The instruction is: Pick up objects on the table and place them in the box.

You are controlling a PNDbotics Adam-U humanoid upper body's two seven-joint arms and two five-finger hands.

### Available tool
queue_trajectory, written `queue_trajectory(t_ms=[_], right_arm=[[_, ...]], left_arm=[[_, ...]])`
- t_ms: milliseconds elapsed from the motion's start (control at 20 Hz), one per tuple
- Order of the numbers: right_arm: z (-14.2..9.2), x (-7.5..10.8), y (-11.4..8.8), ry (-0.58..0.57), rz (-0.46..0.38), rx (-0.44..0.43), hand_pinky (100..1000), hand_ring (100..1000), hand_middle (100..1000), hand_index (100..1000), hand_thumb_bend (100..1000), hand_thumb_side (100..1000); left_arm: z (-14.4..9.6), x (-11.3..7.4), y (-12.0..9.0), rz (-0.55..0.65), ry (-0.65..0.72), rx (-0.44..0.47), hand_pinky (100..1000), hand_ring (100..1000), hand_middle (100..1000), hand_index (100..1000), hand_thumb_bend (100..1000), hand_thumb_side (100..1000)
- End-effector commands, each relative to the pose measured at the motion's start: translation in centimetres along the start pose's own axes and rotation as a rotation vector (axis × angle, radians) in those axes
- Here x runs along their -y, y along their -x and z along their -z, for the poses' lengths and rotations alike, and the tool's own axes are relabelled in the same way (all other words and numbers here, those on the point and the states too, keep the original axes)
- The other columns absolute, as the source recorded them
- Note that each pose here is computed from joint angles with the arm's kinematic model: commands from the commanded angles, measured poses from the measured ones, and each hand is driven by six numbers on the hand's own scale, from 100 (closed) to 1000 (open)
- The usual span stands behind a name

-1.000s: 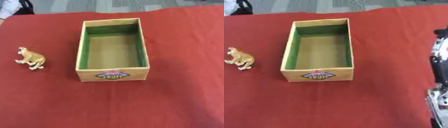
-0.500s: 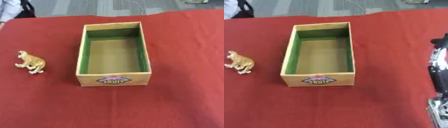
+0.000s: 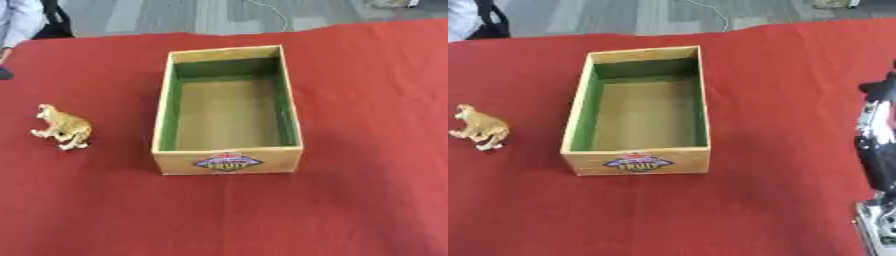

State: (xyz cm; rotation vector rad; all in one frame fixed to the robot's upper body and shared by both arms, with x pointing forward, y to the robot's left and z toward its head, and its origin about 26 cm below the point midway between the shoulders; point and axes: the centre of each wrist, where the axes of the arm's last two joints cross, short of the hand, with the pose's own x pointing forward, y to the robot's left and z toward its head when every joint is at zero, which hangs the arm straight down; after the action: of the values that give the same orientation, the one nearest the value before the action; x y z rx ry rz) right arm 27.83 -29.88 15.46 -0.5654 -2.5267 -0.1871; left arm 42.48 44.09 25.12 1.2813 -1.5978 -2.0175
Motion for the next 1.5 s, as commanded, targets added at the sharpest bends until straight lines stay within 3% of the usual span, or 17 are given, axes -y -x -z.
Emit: queue_trajectory(t_ms=[50,350,550,600,750,900,1250,1500], right_arm=[[0.5,0.0,-0.3,-0.009,0.009,0.019,889,566,402,752,100,439],[0.6,-0.2,-0.3,-0.016,0.016,0.019,890,566,401,752,100,439],[0.6,-0.3,-0.4,-0.018,0.022,0.018,891,566,401,753,100,439],[0.6,-0.3,-0.4,-0.018,0.024,0.018,891,566,401,753,100,439],[0.7,-0.4,-0.4,-0.02,0.029,0.019,892,566,400,753,100,440],[0.6,-0.5,-0.4,-0.024,0.029,0.019,893,565,399,753,100,442],[0.6,-0.7,-0.4,-0.037,0.027,0.021,894,563,395,753,100,446],[0.5,-0.9,-0.5,-0.044,0.024,0.023,896,562,393,753,100,448]], left_arm=[[0.7,-1.1,0.5,0.038,-0.009,0.001,884,940,872,1000,100,425],[3.0,-1.0,-0.3,0.046,-0.018,0.031,889,945,877,1000,100,448],[4.1,-0.7,-0.6,0.046,-0.008,0.038,899,951,886,1000,133,530],[4.2,-0.5,-0.6,0.046,0.002,0.036,909,961,892,1000,223,572],[4.3,0.2,-0.6,0.052,0.07,0.033,936,967,895,1000,286,543],[4.1,1.4,-0.7,0.025,0.132,0.028,975,975,913,1000,358,621],[2.8,1.4,0.3,-0.025,0.145,-0.004,984,973,936,1000,386,645],[2.1,1.2,0.7,-0.063,0.163,-0.016,975,961,934,1000,332,573]])
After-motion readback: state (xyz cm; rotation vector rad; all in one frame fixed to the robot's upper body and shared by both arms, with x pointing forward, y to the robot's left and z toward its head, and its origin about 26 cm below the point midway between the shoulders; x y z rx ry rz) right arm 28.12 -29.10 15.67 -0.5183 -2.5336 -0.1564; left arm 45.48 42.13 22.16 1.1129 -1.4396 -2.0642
